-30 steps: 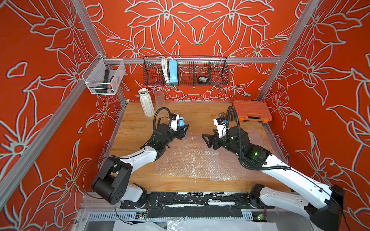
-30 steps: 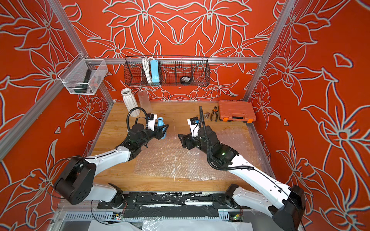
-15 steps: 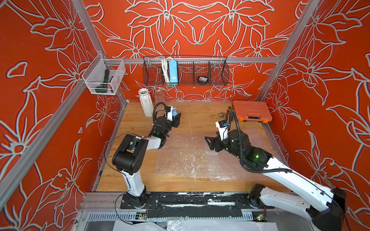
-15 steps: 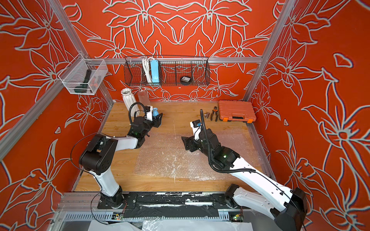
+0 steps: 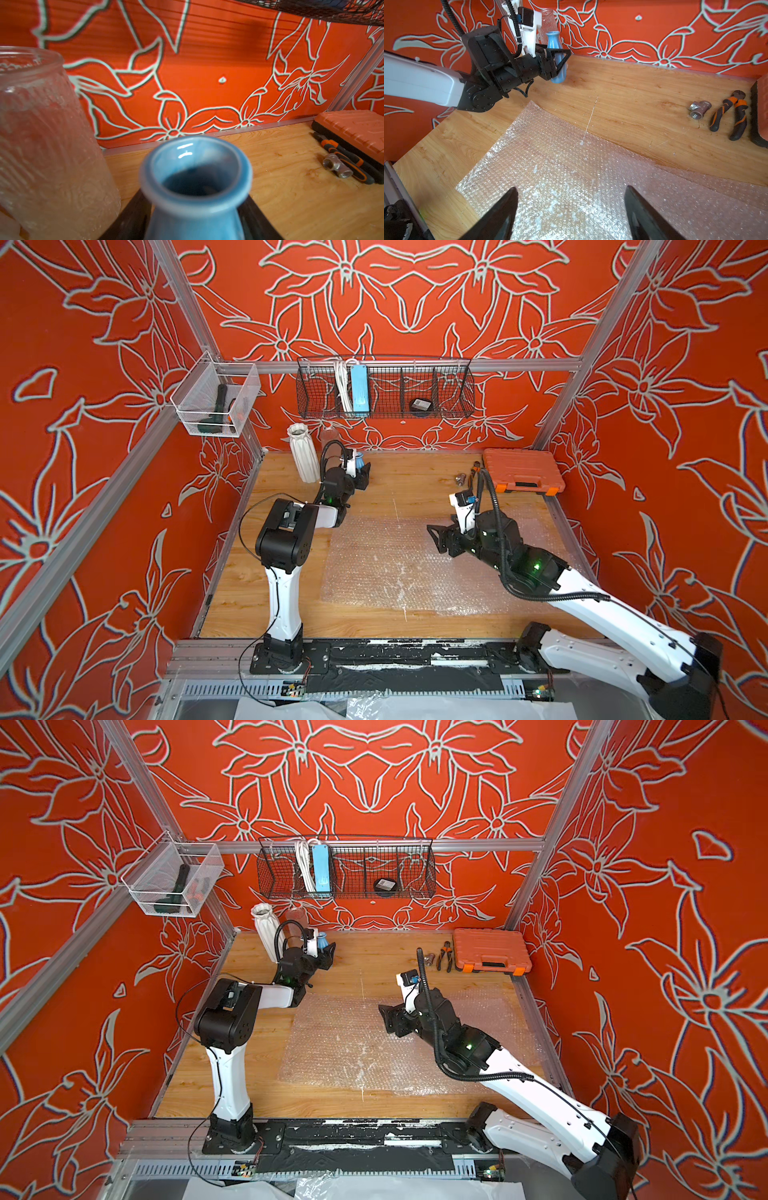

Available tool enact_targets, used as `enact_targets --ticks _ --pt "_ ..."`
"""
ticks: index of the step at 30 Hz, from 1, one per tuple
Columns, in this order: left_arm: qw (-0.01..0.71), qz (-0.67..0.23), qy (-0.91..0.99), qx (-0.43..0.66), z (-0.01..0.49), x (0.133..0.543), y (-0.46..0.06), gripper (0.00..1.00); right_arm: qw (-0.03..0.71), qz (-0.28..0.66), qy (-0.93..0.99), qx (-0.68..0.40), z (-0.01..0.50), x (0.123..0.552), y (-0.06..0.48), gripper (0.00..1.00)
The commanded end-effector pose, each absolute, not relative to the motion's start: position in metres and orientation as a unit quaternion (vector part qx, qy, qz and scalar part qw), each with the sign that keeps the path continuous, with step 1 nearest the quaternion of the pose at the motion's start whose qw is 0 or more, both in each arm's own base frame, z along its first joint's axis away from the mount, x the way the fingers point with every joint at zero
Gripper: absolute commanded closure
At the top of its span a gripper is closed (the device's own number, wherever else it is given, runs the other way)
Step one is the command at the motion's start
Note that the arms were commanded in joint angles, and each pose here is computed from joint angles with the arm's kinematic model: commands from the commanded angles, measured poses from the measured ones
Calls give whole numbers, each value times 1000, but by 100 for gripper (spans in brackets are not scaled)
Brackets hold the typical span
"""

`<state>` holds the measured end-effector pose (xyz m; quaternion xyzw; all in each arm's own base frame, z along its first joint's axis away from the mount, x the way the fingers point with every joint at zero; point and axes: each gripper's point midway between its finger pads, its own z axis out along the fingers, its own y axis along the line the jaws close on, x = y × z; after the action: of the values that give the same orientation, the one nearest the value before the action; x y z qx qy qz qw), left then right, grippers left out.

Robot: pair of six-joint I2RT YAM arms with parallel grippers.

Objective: Unwrap the vase from the bubble wrap
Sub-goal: Place the vase at the center of the board.

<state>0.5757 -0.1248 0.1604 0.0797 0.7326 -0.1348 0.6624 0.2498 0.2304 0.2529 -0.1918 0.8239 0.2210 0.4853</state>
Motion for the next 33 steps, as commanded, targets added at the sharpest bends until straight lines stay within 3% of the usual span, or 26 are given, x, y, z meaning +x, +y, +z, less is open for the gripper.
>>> enact_targets --ticks 1,16,21,29,33 --pt "675 -132 719 103 169 589 -122 63 494 216 822 -185 263 252 228 19" --pt "668 -119 715 166 164 616 -118 61 486 204 830 -184 256 253 225 19" --pt "665 -103 707 218 161 623 -99 62 489 194 830 -183 256 252 219 19" --pt "642 -174 697 267 159 629 -58 65 490 186 832 -184 257 252 217 19" --pt "631 -160 700 292 152 625 -46 63 487 182 834 -186 255 255 220 18"
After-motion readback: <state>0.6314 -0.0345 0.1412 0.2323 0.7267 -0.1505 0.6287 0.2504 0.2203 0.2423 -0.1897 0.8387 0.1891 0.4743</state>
